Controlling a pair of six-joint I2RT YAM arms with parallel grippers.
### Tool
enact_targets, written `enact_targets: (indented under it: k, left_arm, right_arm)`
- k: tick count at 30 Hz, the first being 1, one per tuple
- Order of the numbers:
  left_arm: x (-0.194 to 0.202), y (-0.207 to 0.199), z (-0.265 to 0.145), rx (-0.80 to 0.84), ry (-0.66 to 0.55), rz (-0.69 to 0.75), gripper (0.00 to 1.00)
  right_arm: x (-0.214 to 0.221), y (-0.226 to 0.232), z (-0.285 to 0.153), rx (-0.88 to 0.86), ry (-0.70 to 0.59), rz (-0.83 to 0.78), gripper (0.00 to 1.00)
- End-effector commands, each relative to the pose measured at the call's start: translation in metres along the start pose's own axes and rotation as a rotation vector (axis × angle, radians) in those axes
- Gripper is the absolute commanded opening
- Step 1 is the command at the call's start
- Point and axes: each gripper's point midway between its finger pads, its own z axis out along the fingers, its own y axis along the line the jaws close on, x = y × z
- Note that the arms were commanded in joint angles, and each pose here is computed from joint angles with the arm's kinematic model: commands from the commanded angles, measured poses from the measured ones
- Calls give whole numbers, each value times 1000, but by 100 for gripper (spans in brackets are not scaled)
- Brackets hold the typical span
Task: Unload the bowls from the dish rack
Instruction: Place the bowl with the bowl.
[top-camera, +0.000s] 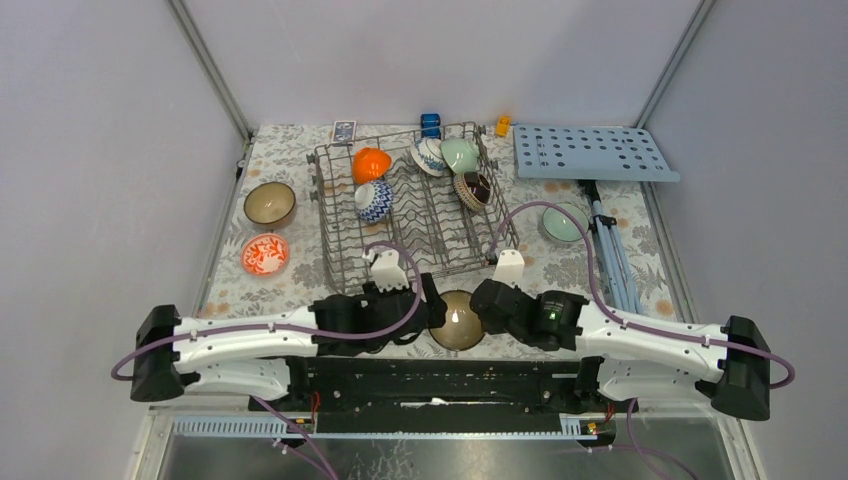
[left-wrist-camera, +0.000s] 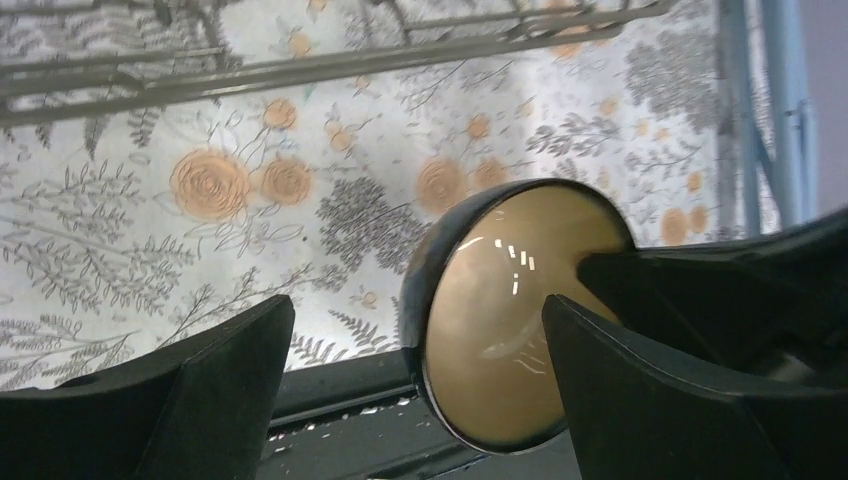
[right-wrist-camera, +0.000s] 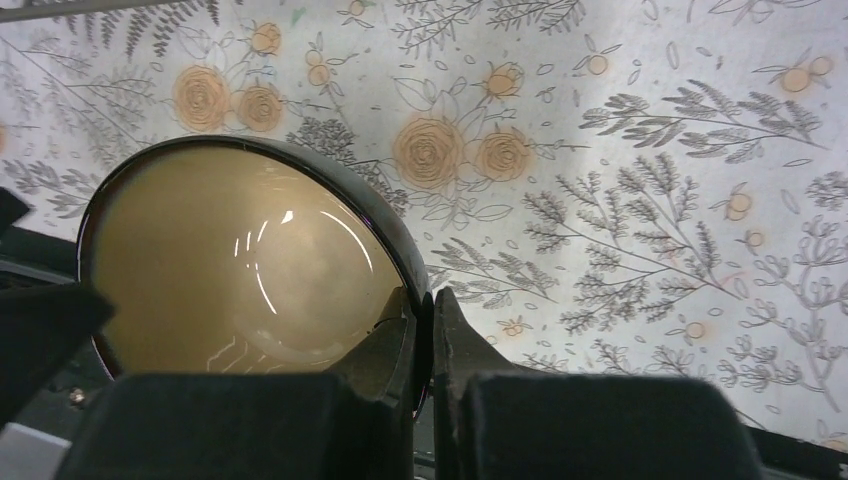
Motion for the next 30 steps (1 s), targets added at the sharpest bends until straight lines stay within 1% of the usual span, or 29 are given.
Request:
enact_targets:
  k: [1,2,5,8,9,14,16,23,27,30]
  left_arm:
    - [13,2,0,-22,119,-106,99]
    - [14,2,1,-15,128,-115,99]
    - [12,7,2,-11,133,-129,92]
    - [11,7,1,-8,138,-129,81]
    - [11,7,2,-10,141,-125,79]
    - [19,9,5,-48,177,-92,77]
    - [23,11,7,-72,192,-73,74]
    - [27,13,9,-95,207,-49,54]
    - [26,13,9,-97,204,-44,41]
    - [26,14,10,-98,204,-43,37]
  right_arm:
    - [-24,37,-7,-116,-61,164,0]
    - [-25,38,-7,-120,-58,175,0]
    - [-24,42,-6,-132,-53,198,0]
    - [-24,45,-5,-134,-47,200,0]
    - [-24,46,-4,-127,-43,194,0]
    - [-23,47,-3,-98,-30,169,0]
    - [-24,48,-3,-93,-32,166,0]
    - [-28,51,-6,-95,-40,159,0]
    - [-28,51,-5,-96,-39,158,0]
    - [-28,52,-5,-96,-39,158,0]
